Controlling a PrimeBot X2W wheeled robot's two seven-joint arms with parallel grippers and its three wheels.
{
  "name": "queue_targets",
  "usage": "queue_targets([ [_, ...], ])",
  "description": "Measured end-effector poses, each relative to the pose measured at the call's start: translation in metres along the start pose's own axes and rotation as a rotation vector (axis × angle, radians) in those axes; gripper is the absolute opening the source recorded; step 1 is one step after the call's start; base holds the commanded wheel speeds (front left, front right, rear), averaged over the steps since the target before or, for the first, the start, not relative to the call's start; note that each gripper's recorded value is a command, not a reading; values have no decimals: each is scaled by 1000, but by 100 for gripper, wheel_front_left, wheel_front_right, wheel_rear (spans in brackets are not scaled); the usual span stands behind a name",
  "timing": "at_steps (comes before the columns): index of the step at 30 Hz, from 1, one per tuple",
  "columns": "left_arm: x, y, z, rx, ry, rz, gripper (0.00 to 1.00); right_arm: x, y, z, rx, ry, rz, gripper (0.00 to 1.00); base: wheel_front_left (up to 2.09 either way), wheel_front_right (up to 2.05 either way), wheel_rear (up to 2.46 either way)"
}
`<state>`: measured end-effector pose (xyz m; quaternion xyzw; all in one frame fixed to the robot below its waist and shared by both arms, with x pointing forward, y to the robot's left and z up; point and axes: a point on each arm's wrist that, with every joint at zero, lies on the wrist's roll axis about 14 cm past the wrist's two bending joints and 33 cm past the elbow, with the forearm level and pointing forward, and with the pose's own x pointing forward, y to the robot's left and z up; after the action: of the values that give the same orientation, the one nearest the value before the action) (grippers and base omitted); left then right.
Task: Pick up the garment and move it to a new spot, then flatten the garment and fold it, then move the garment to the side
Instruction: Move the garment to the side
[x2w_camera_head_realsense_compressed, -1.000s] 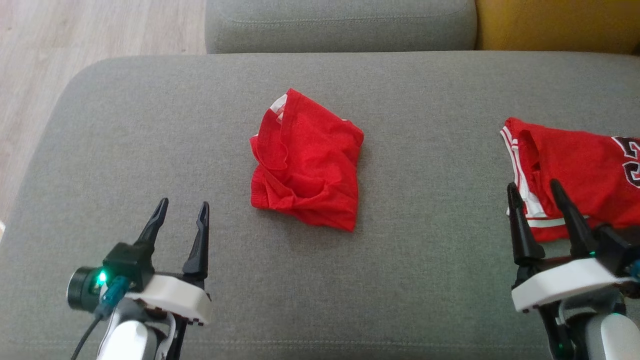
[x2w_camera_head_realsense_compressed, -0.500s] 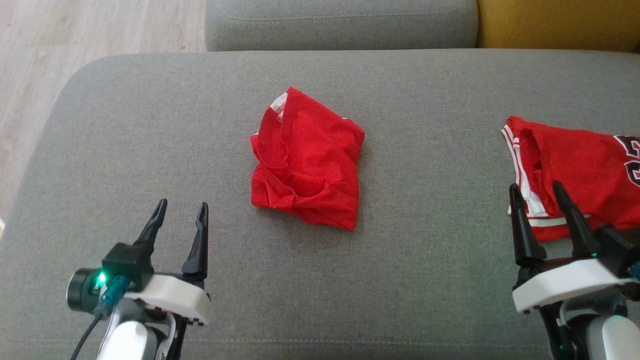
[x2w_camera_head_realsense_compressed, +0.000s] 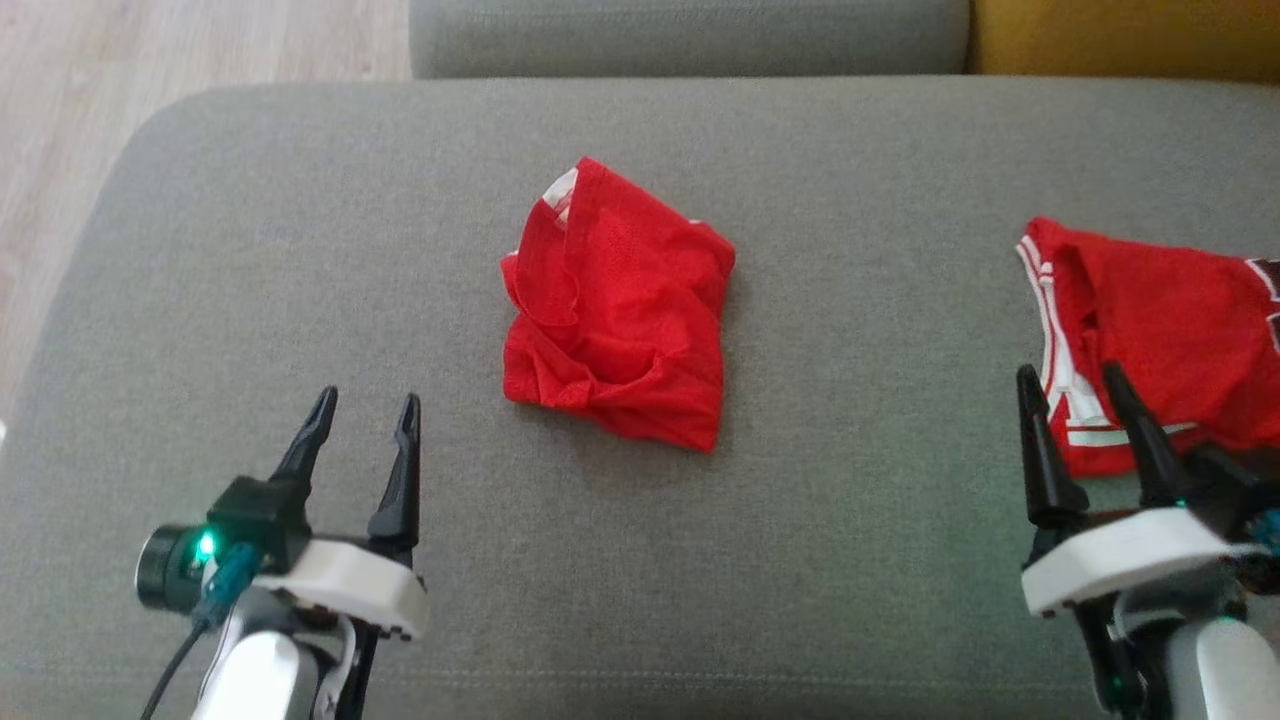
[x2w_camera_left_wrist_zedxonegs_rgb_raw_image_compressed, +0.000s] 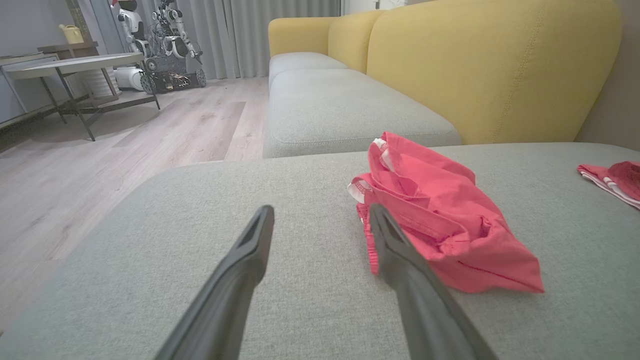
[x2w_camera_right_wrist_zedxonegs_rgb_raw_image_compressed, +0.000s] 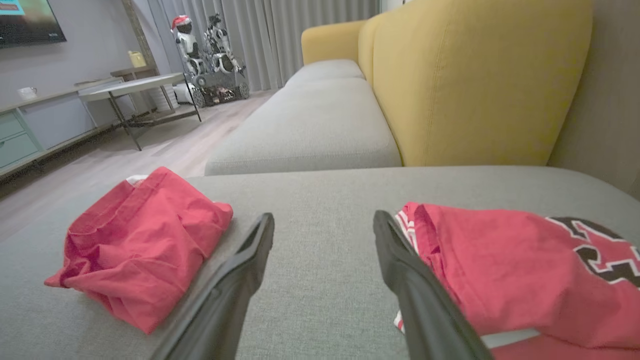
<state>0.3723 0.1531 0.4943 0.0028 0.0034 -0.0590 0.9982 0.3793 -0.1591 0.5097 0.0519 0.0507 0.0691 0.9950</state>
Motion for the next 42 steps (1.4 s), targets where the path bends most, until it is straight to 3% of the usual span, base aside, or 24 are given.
queue_targets([
  [5,15,-2,5,1,-20,-12,100,28,12,-19,24,60,46,100,0,0,0],
  [9,33,2,10,2,-46,-12,100,70,54,-39,57,113,176,100,0,0,0],
  [14,42,2,4,-9,-38,-7,100,96,105,-76,68,226,324,100,0,0,0],
  [23,51,9,-12,-18,-6,18,100,104,165,-144,46,465,509,100,0,0,0],
  [30,51,10,-18,-20,10,20,100,108,170,-153,50,515,531,100,0,0,0],
  [31,52,9,-18,-21,10,18,100,108,171,-153,46,516,534,62,0,0,0],
  [32,52,9,-18,-21,10,16,100,107,170,-153,42,517,535,14,0,0,0],
  [33,53,8,-18,-22,9,14,100,107,170,-153,41,517,536,0,0,0,0],
  [42,59,-3,-12,-31,-16,-18,100,100,163,-150,-29,500,538,0,0,0,0],
])
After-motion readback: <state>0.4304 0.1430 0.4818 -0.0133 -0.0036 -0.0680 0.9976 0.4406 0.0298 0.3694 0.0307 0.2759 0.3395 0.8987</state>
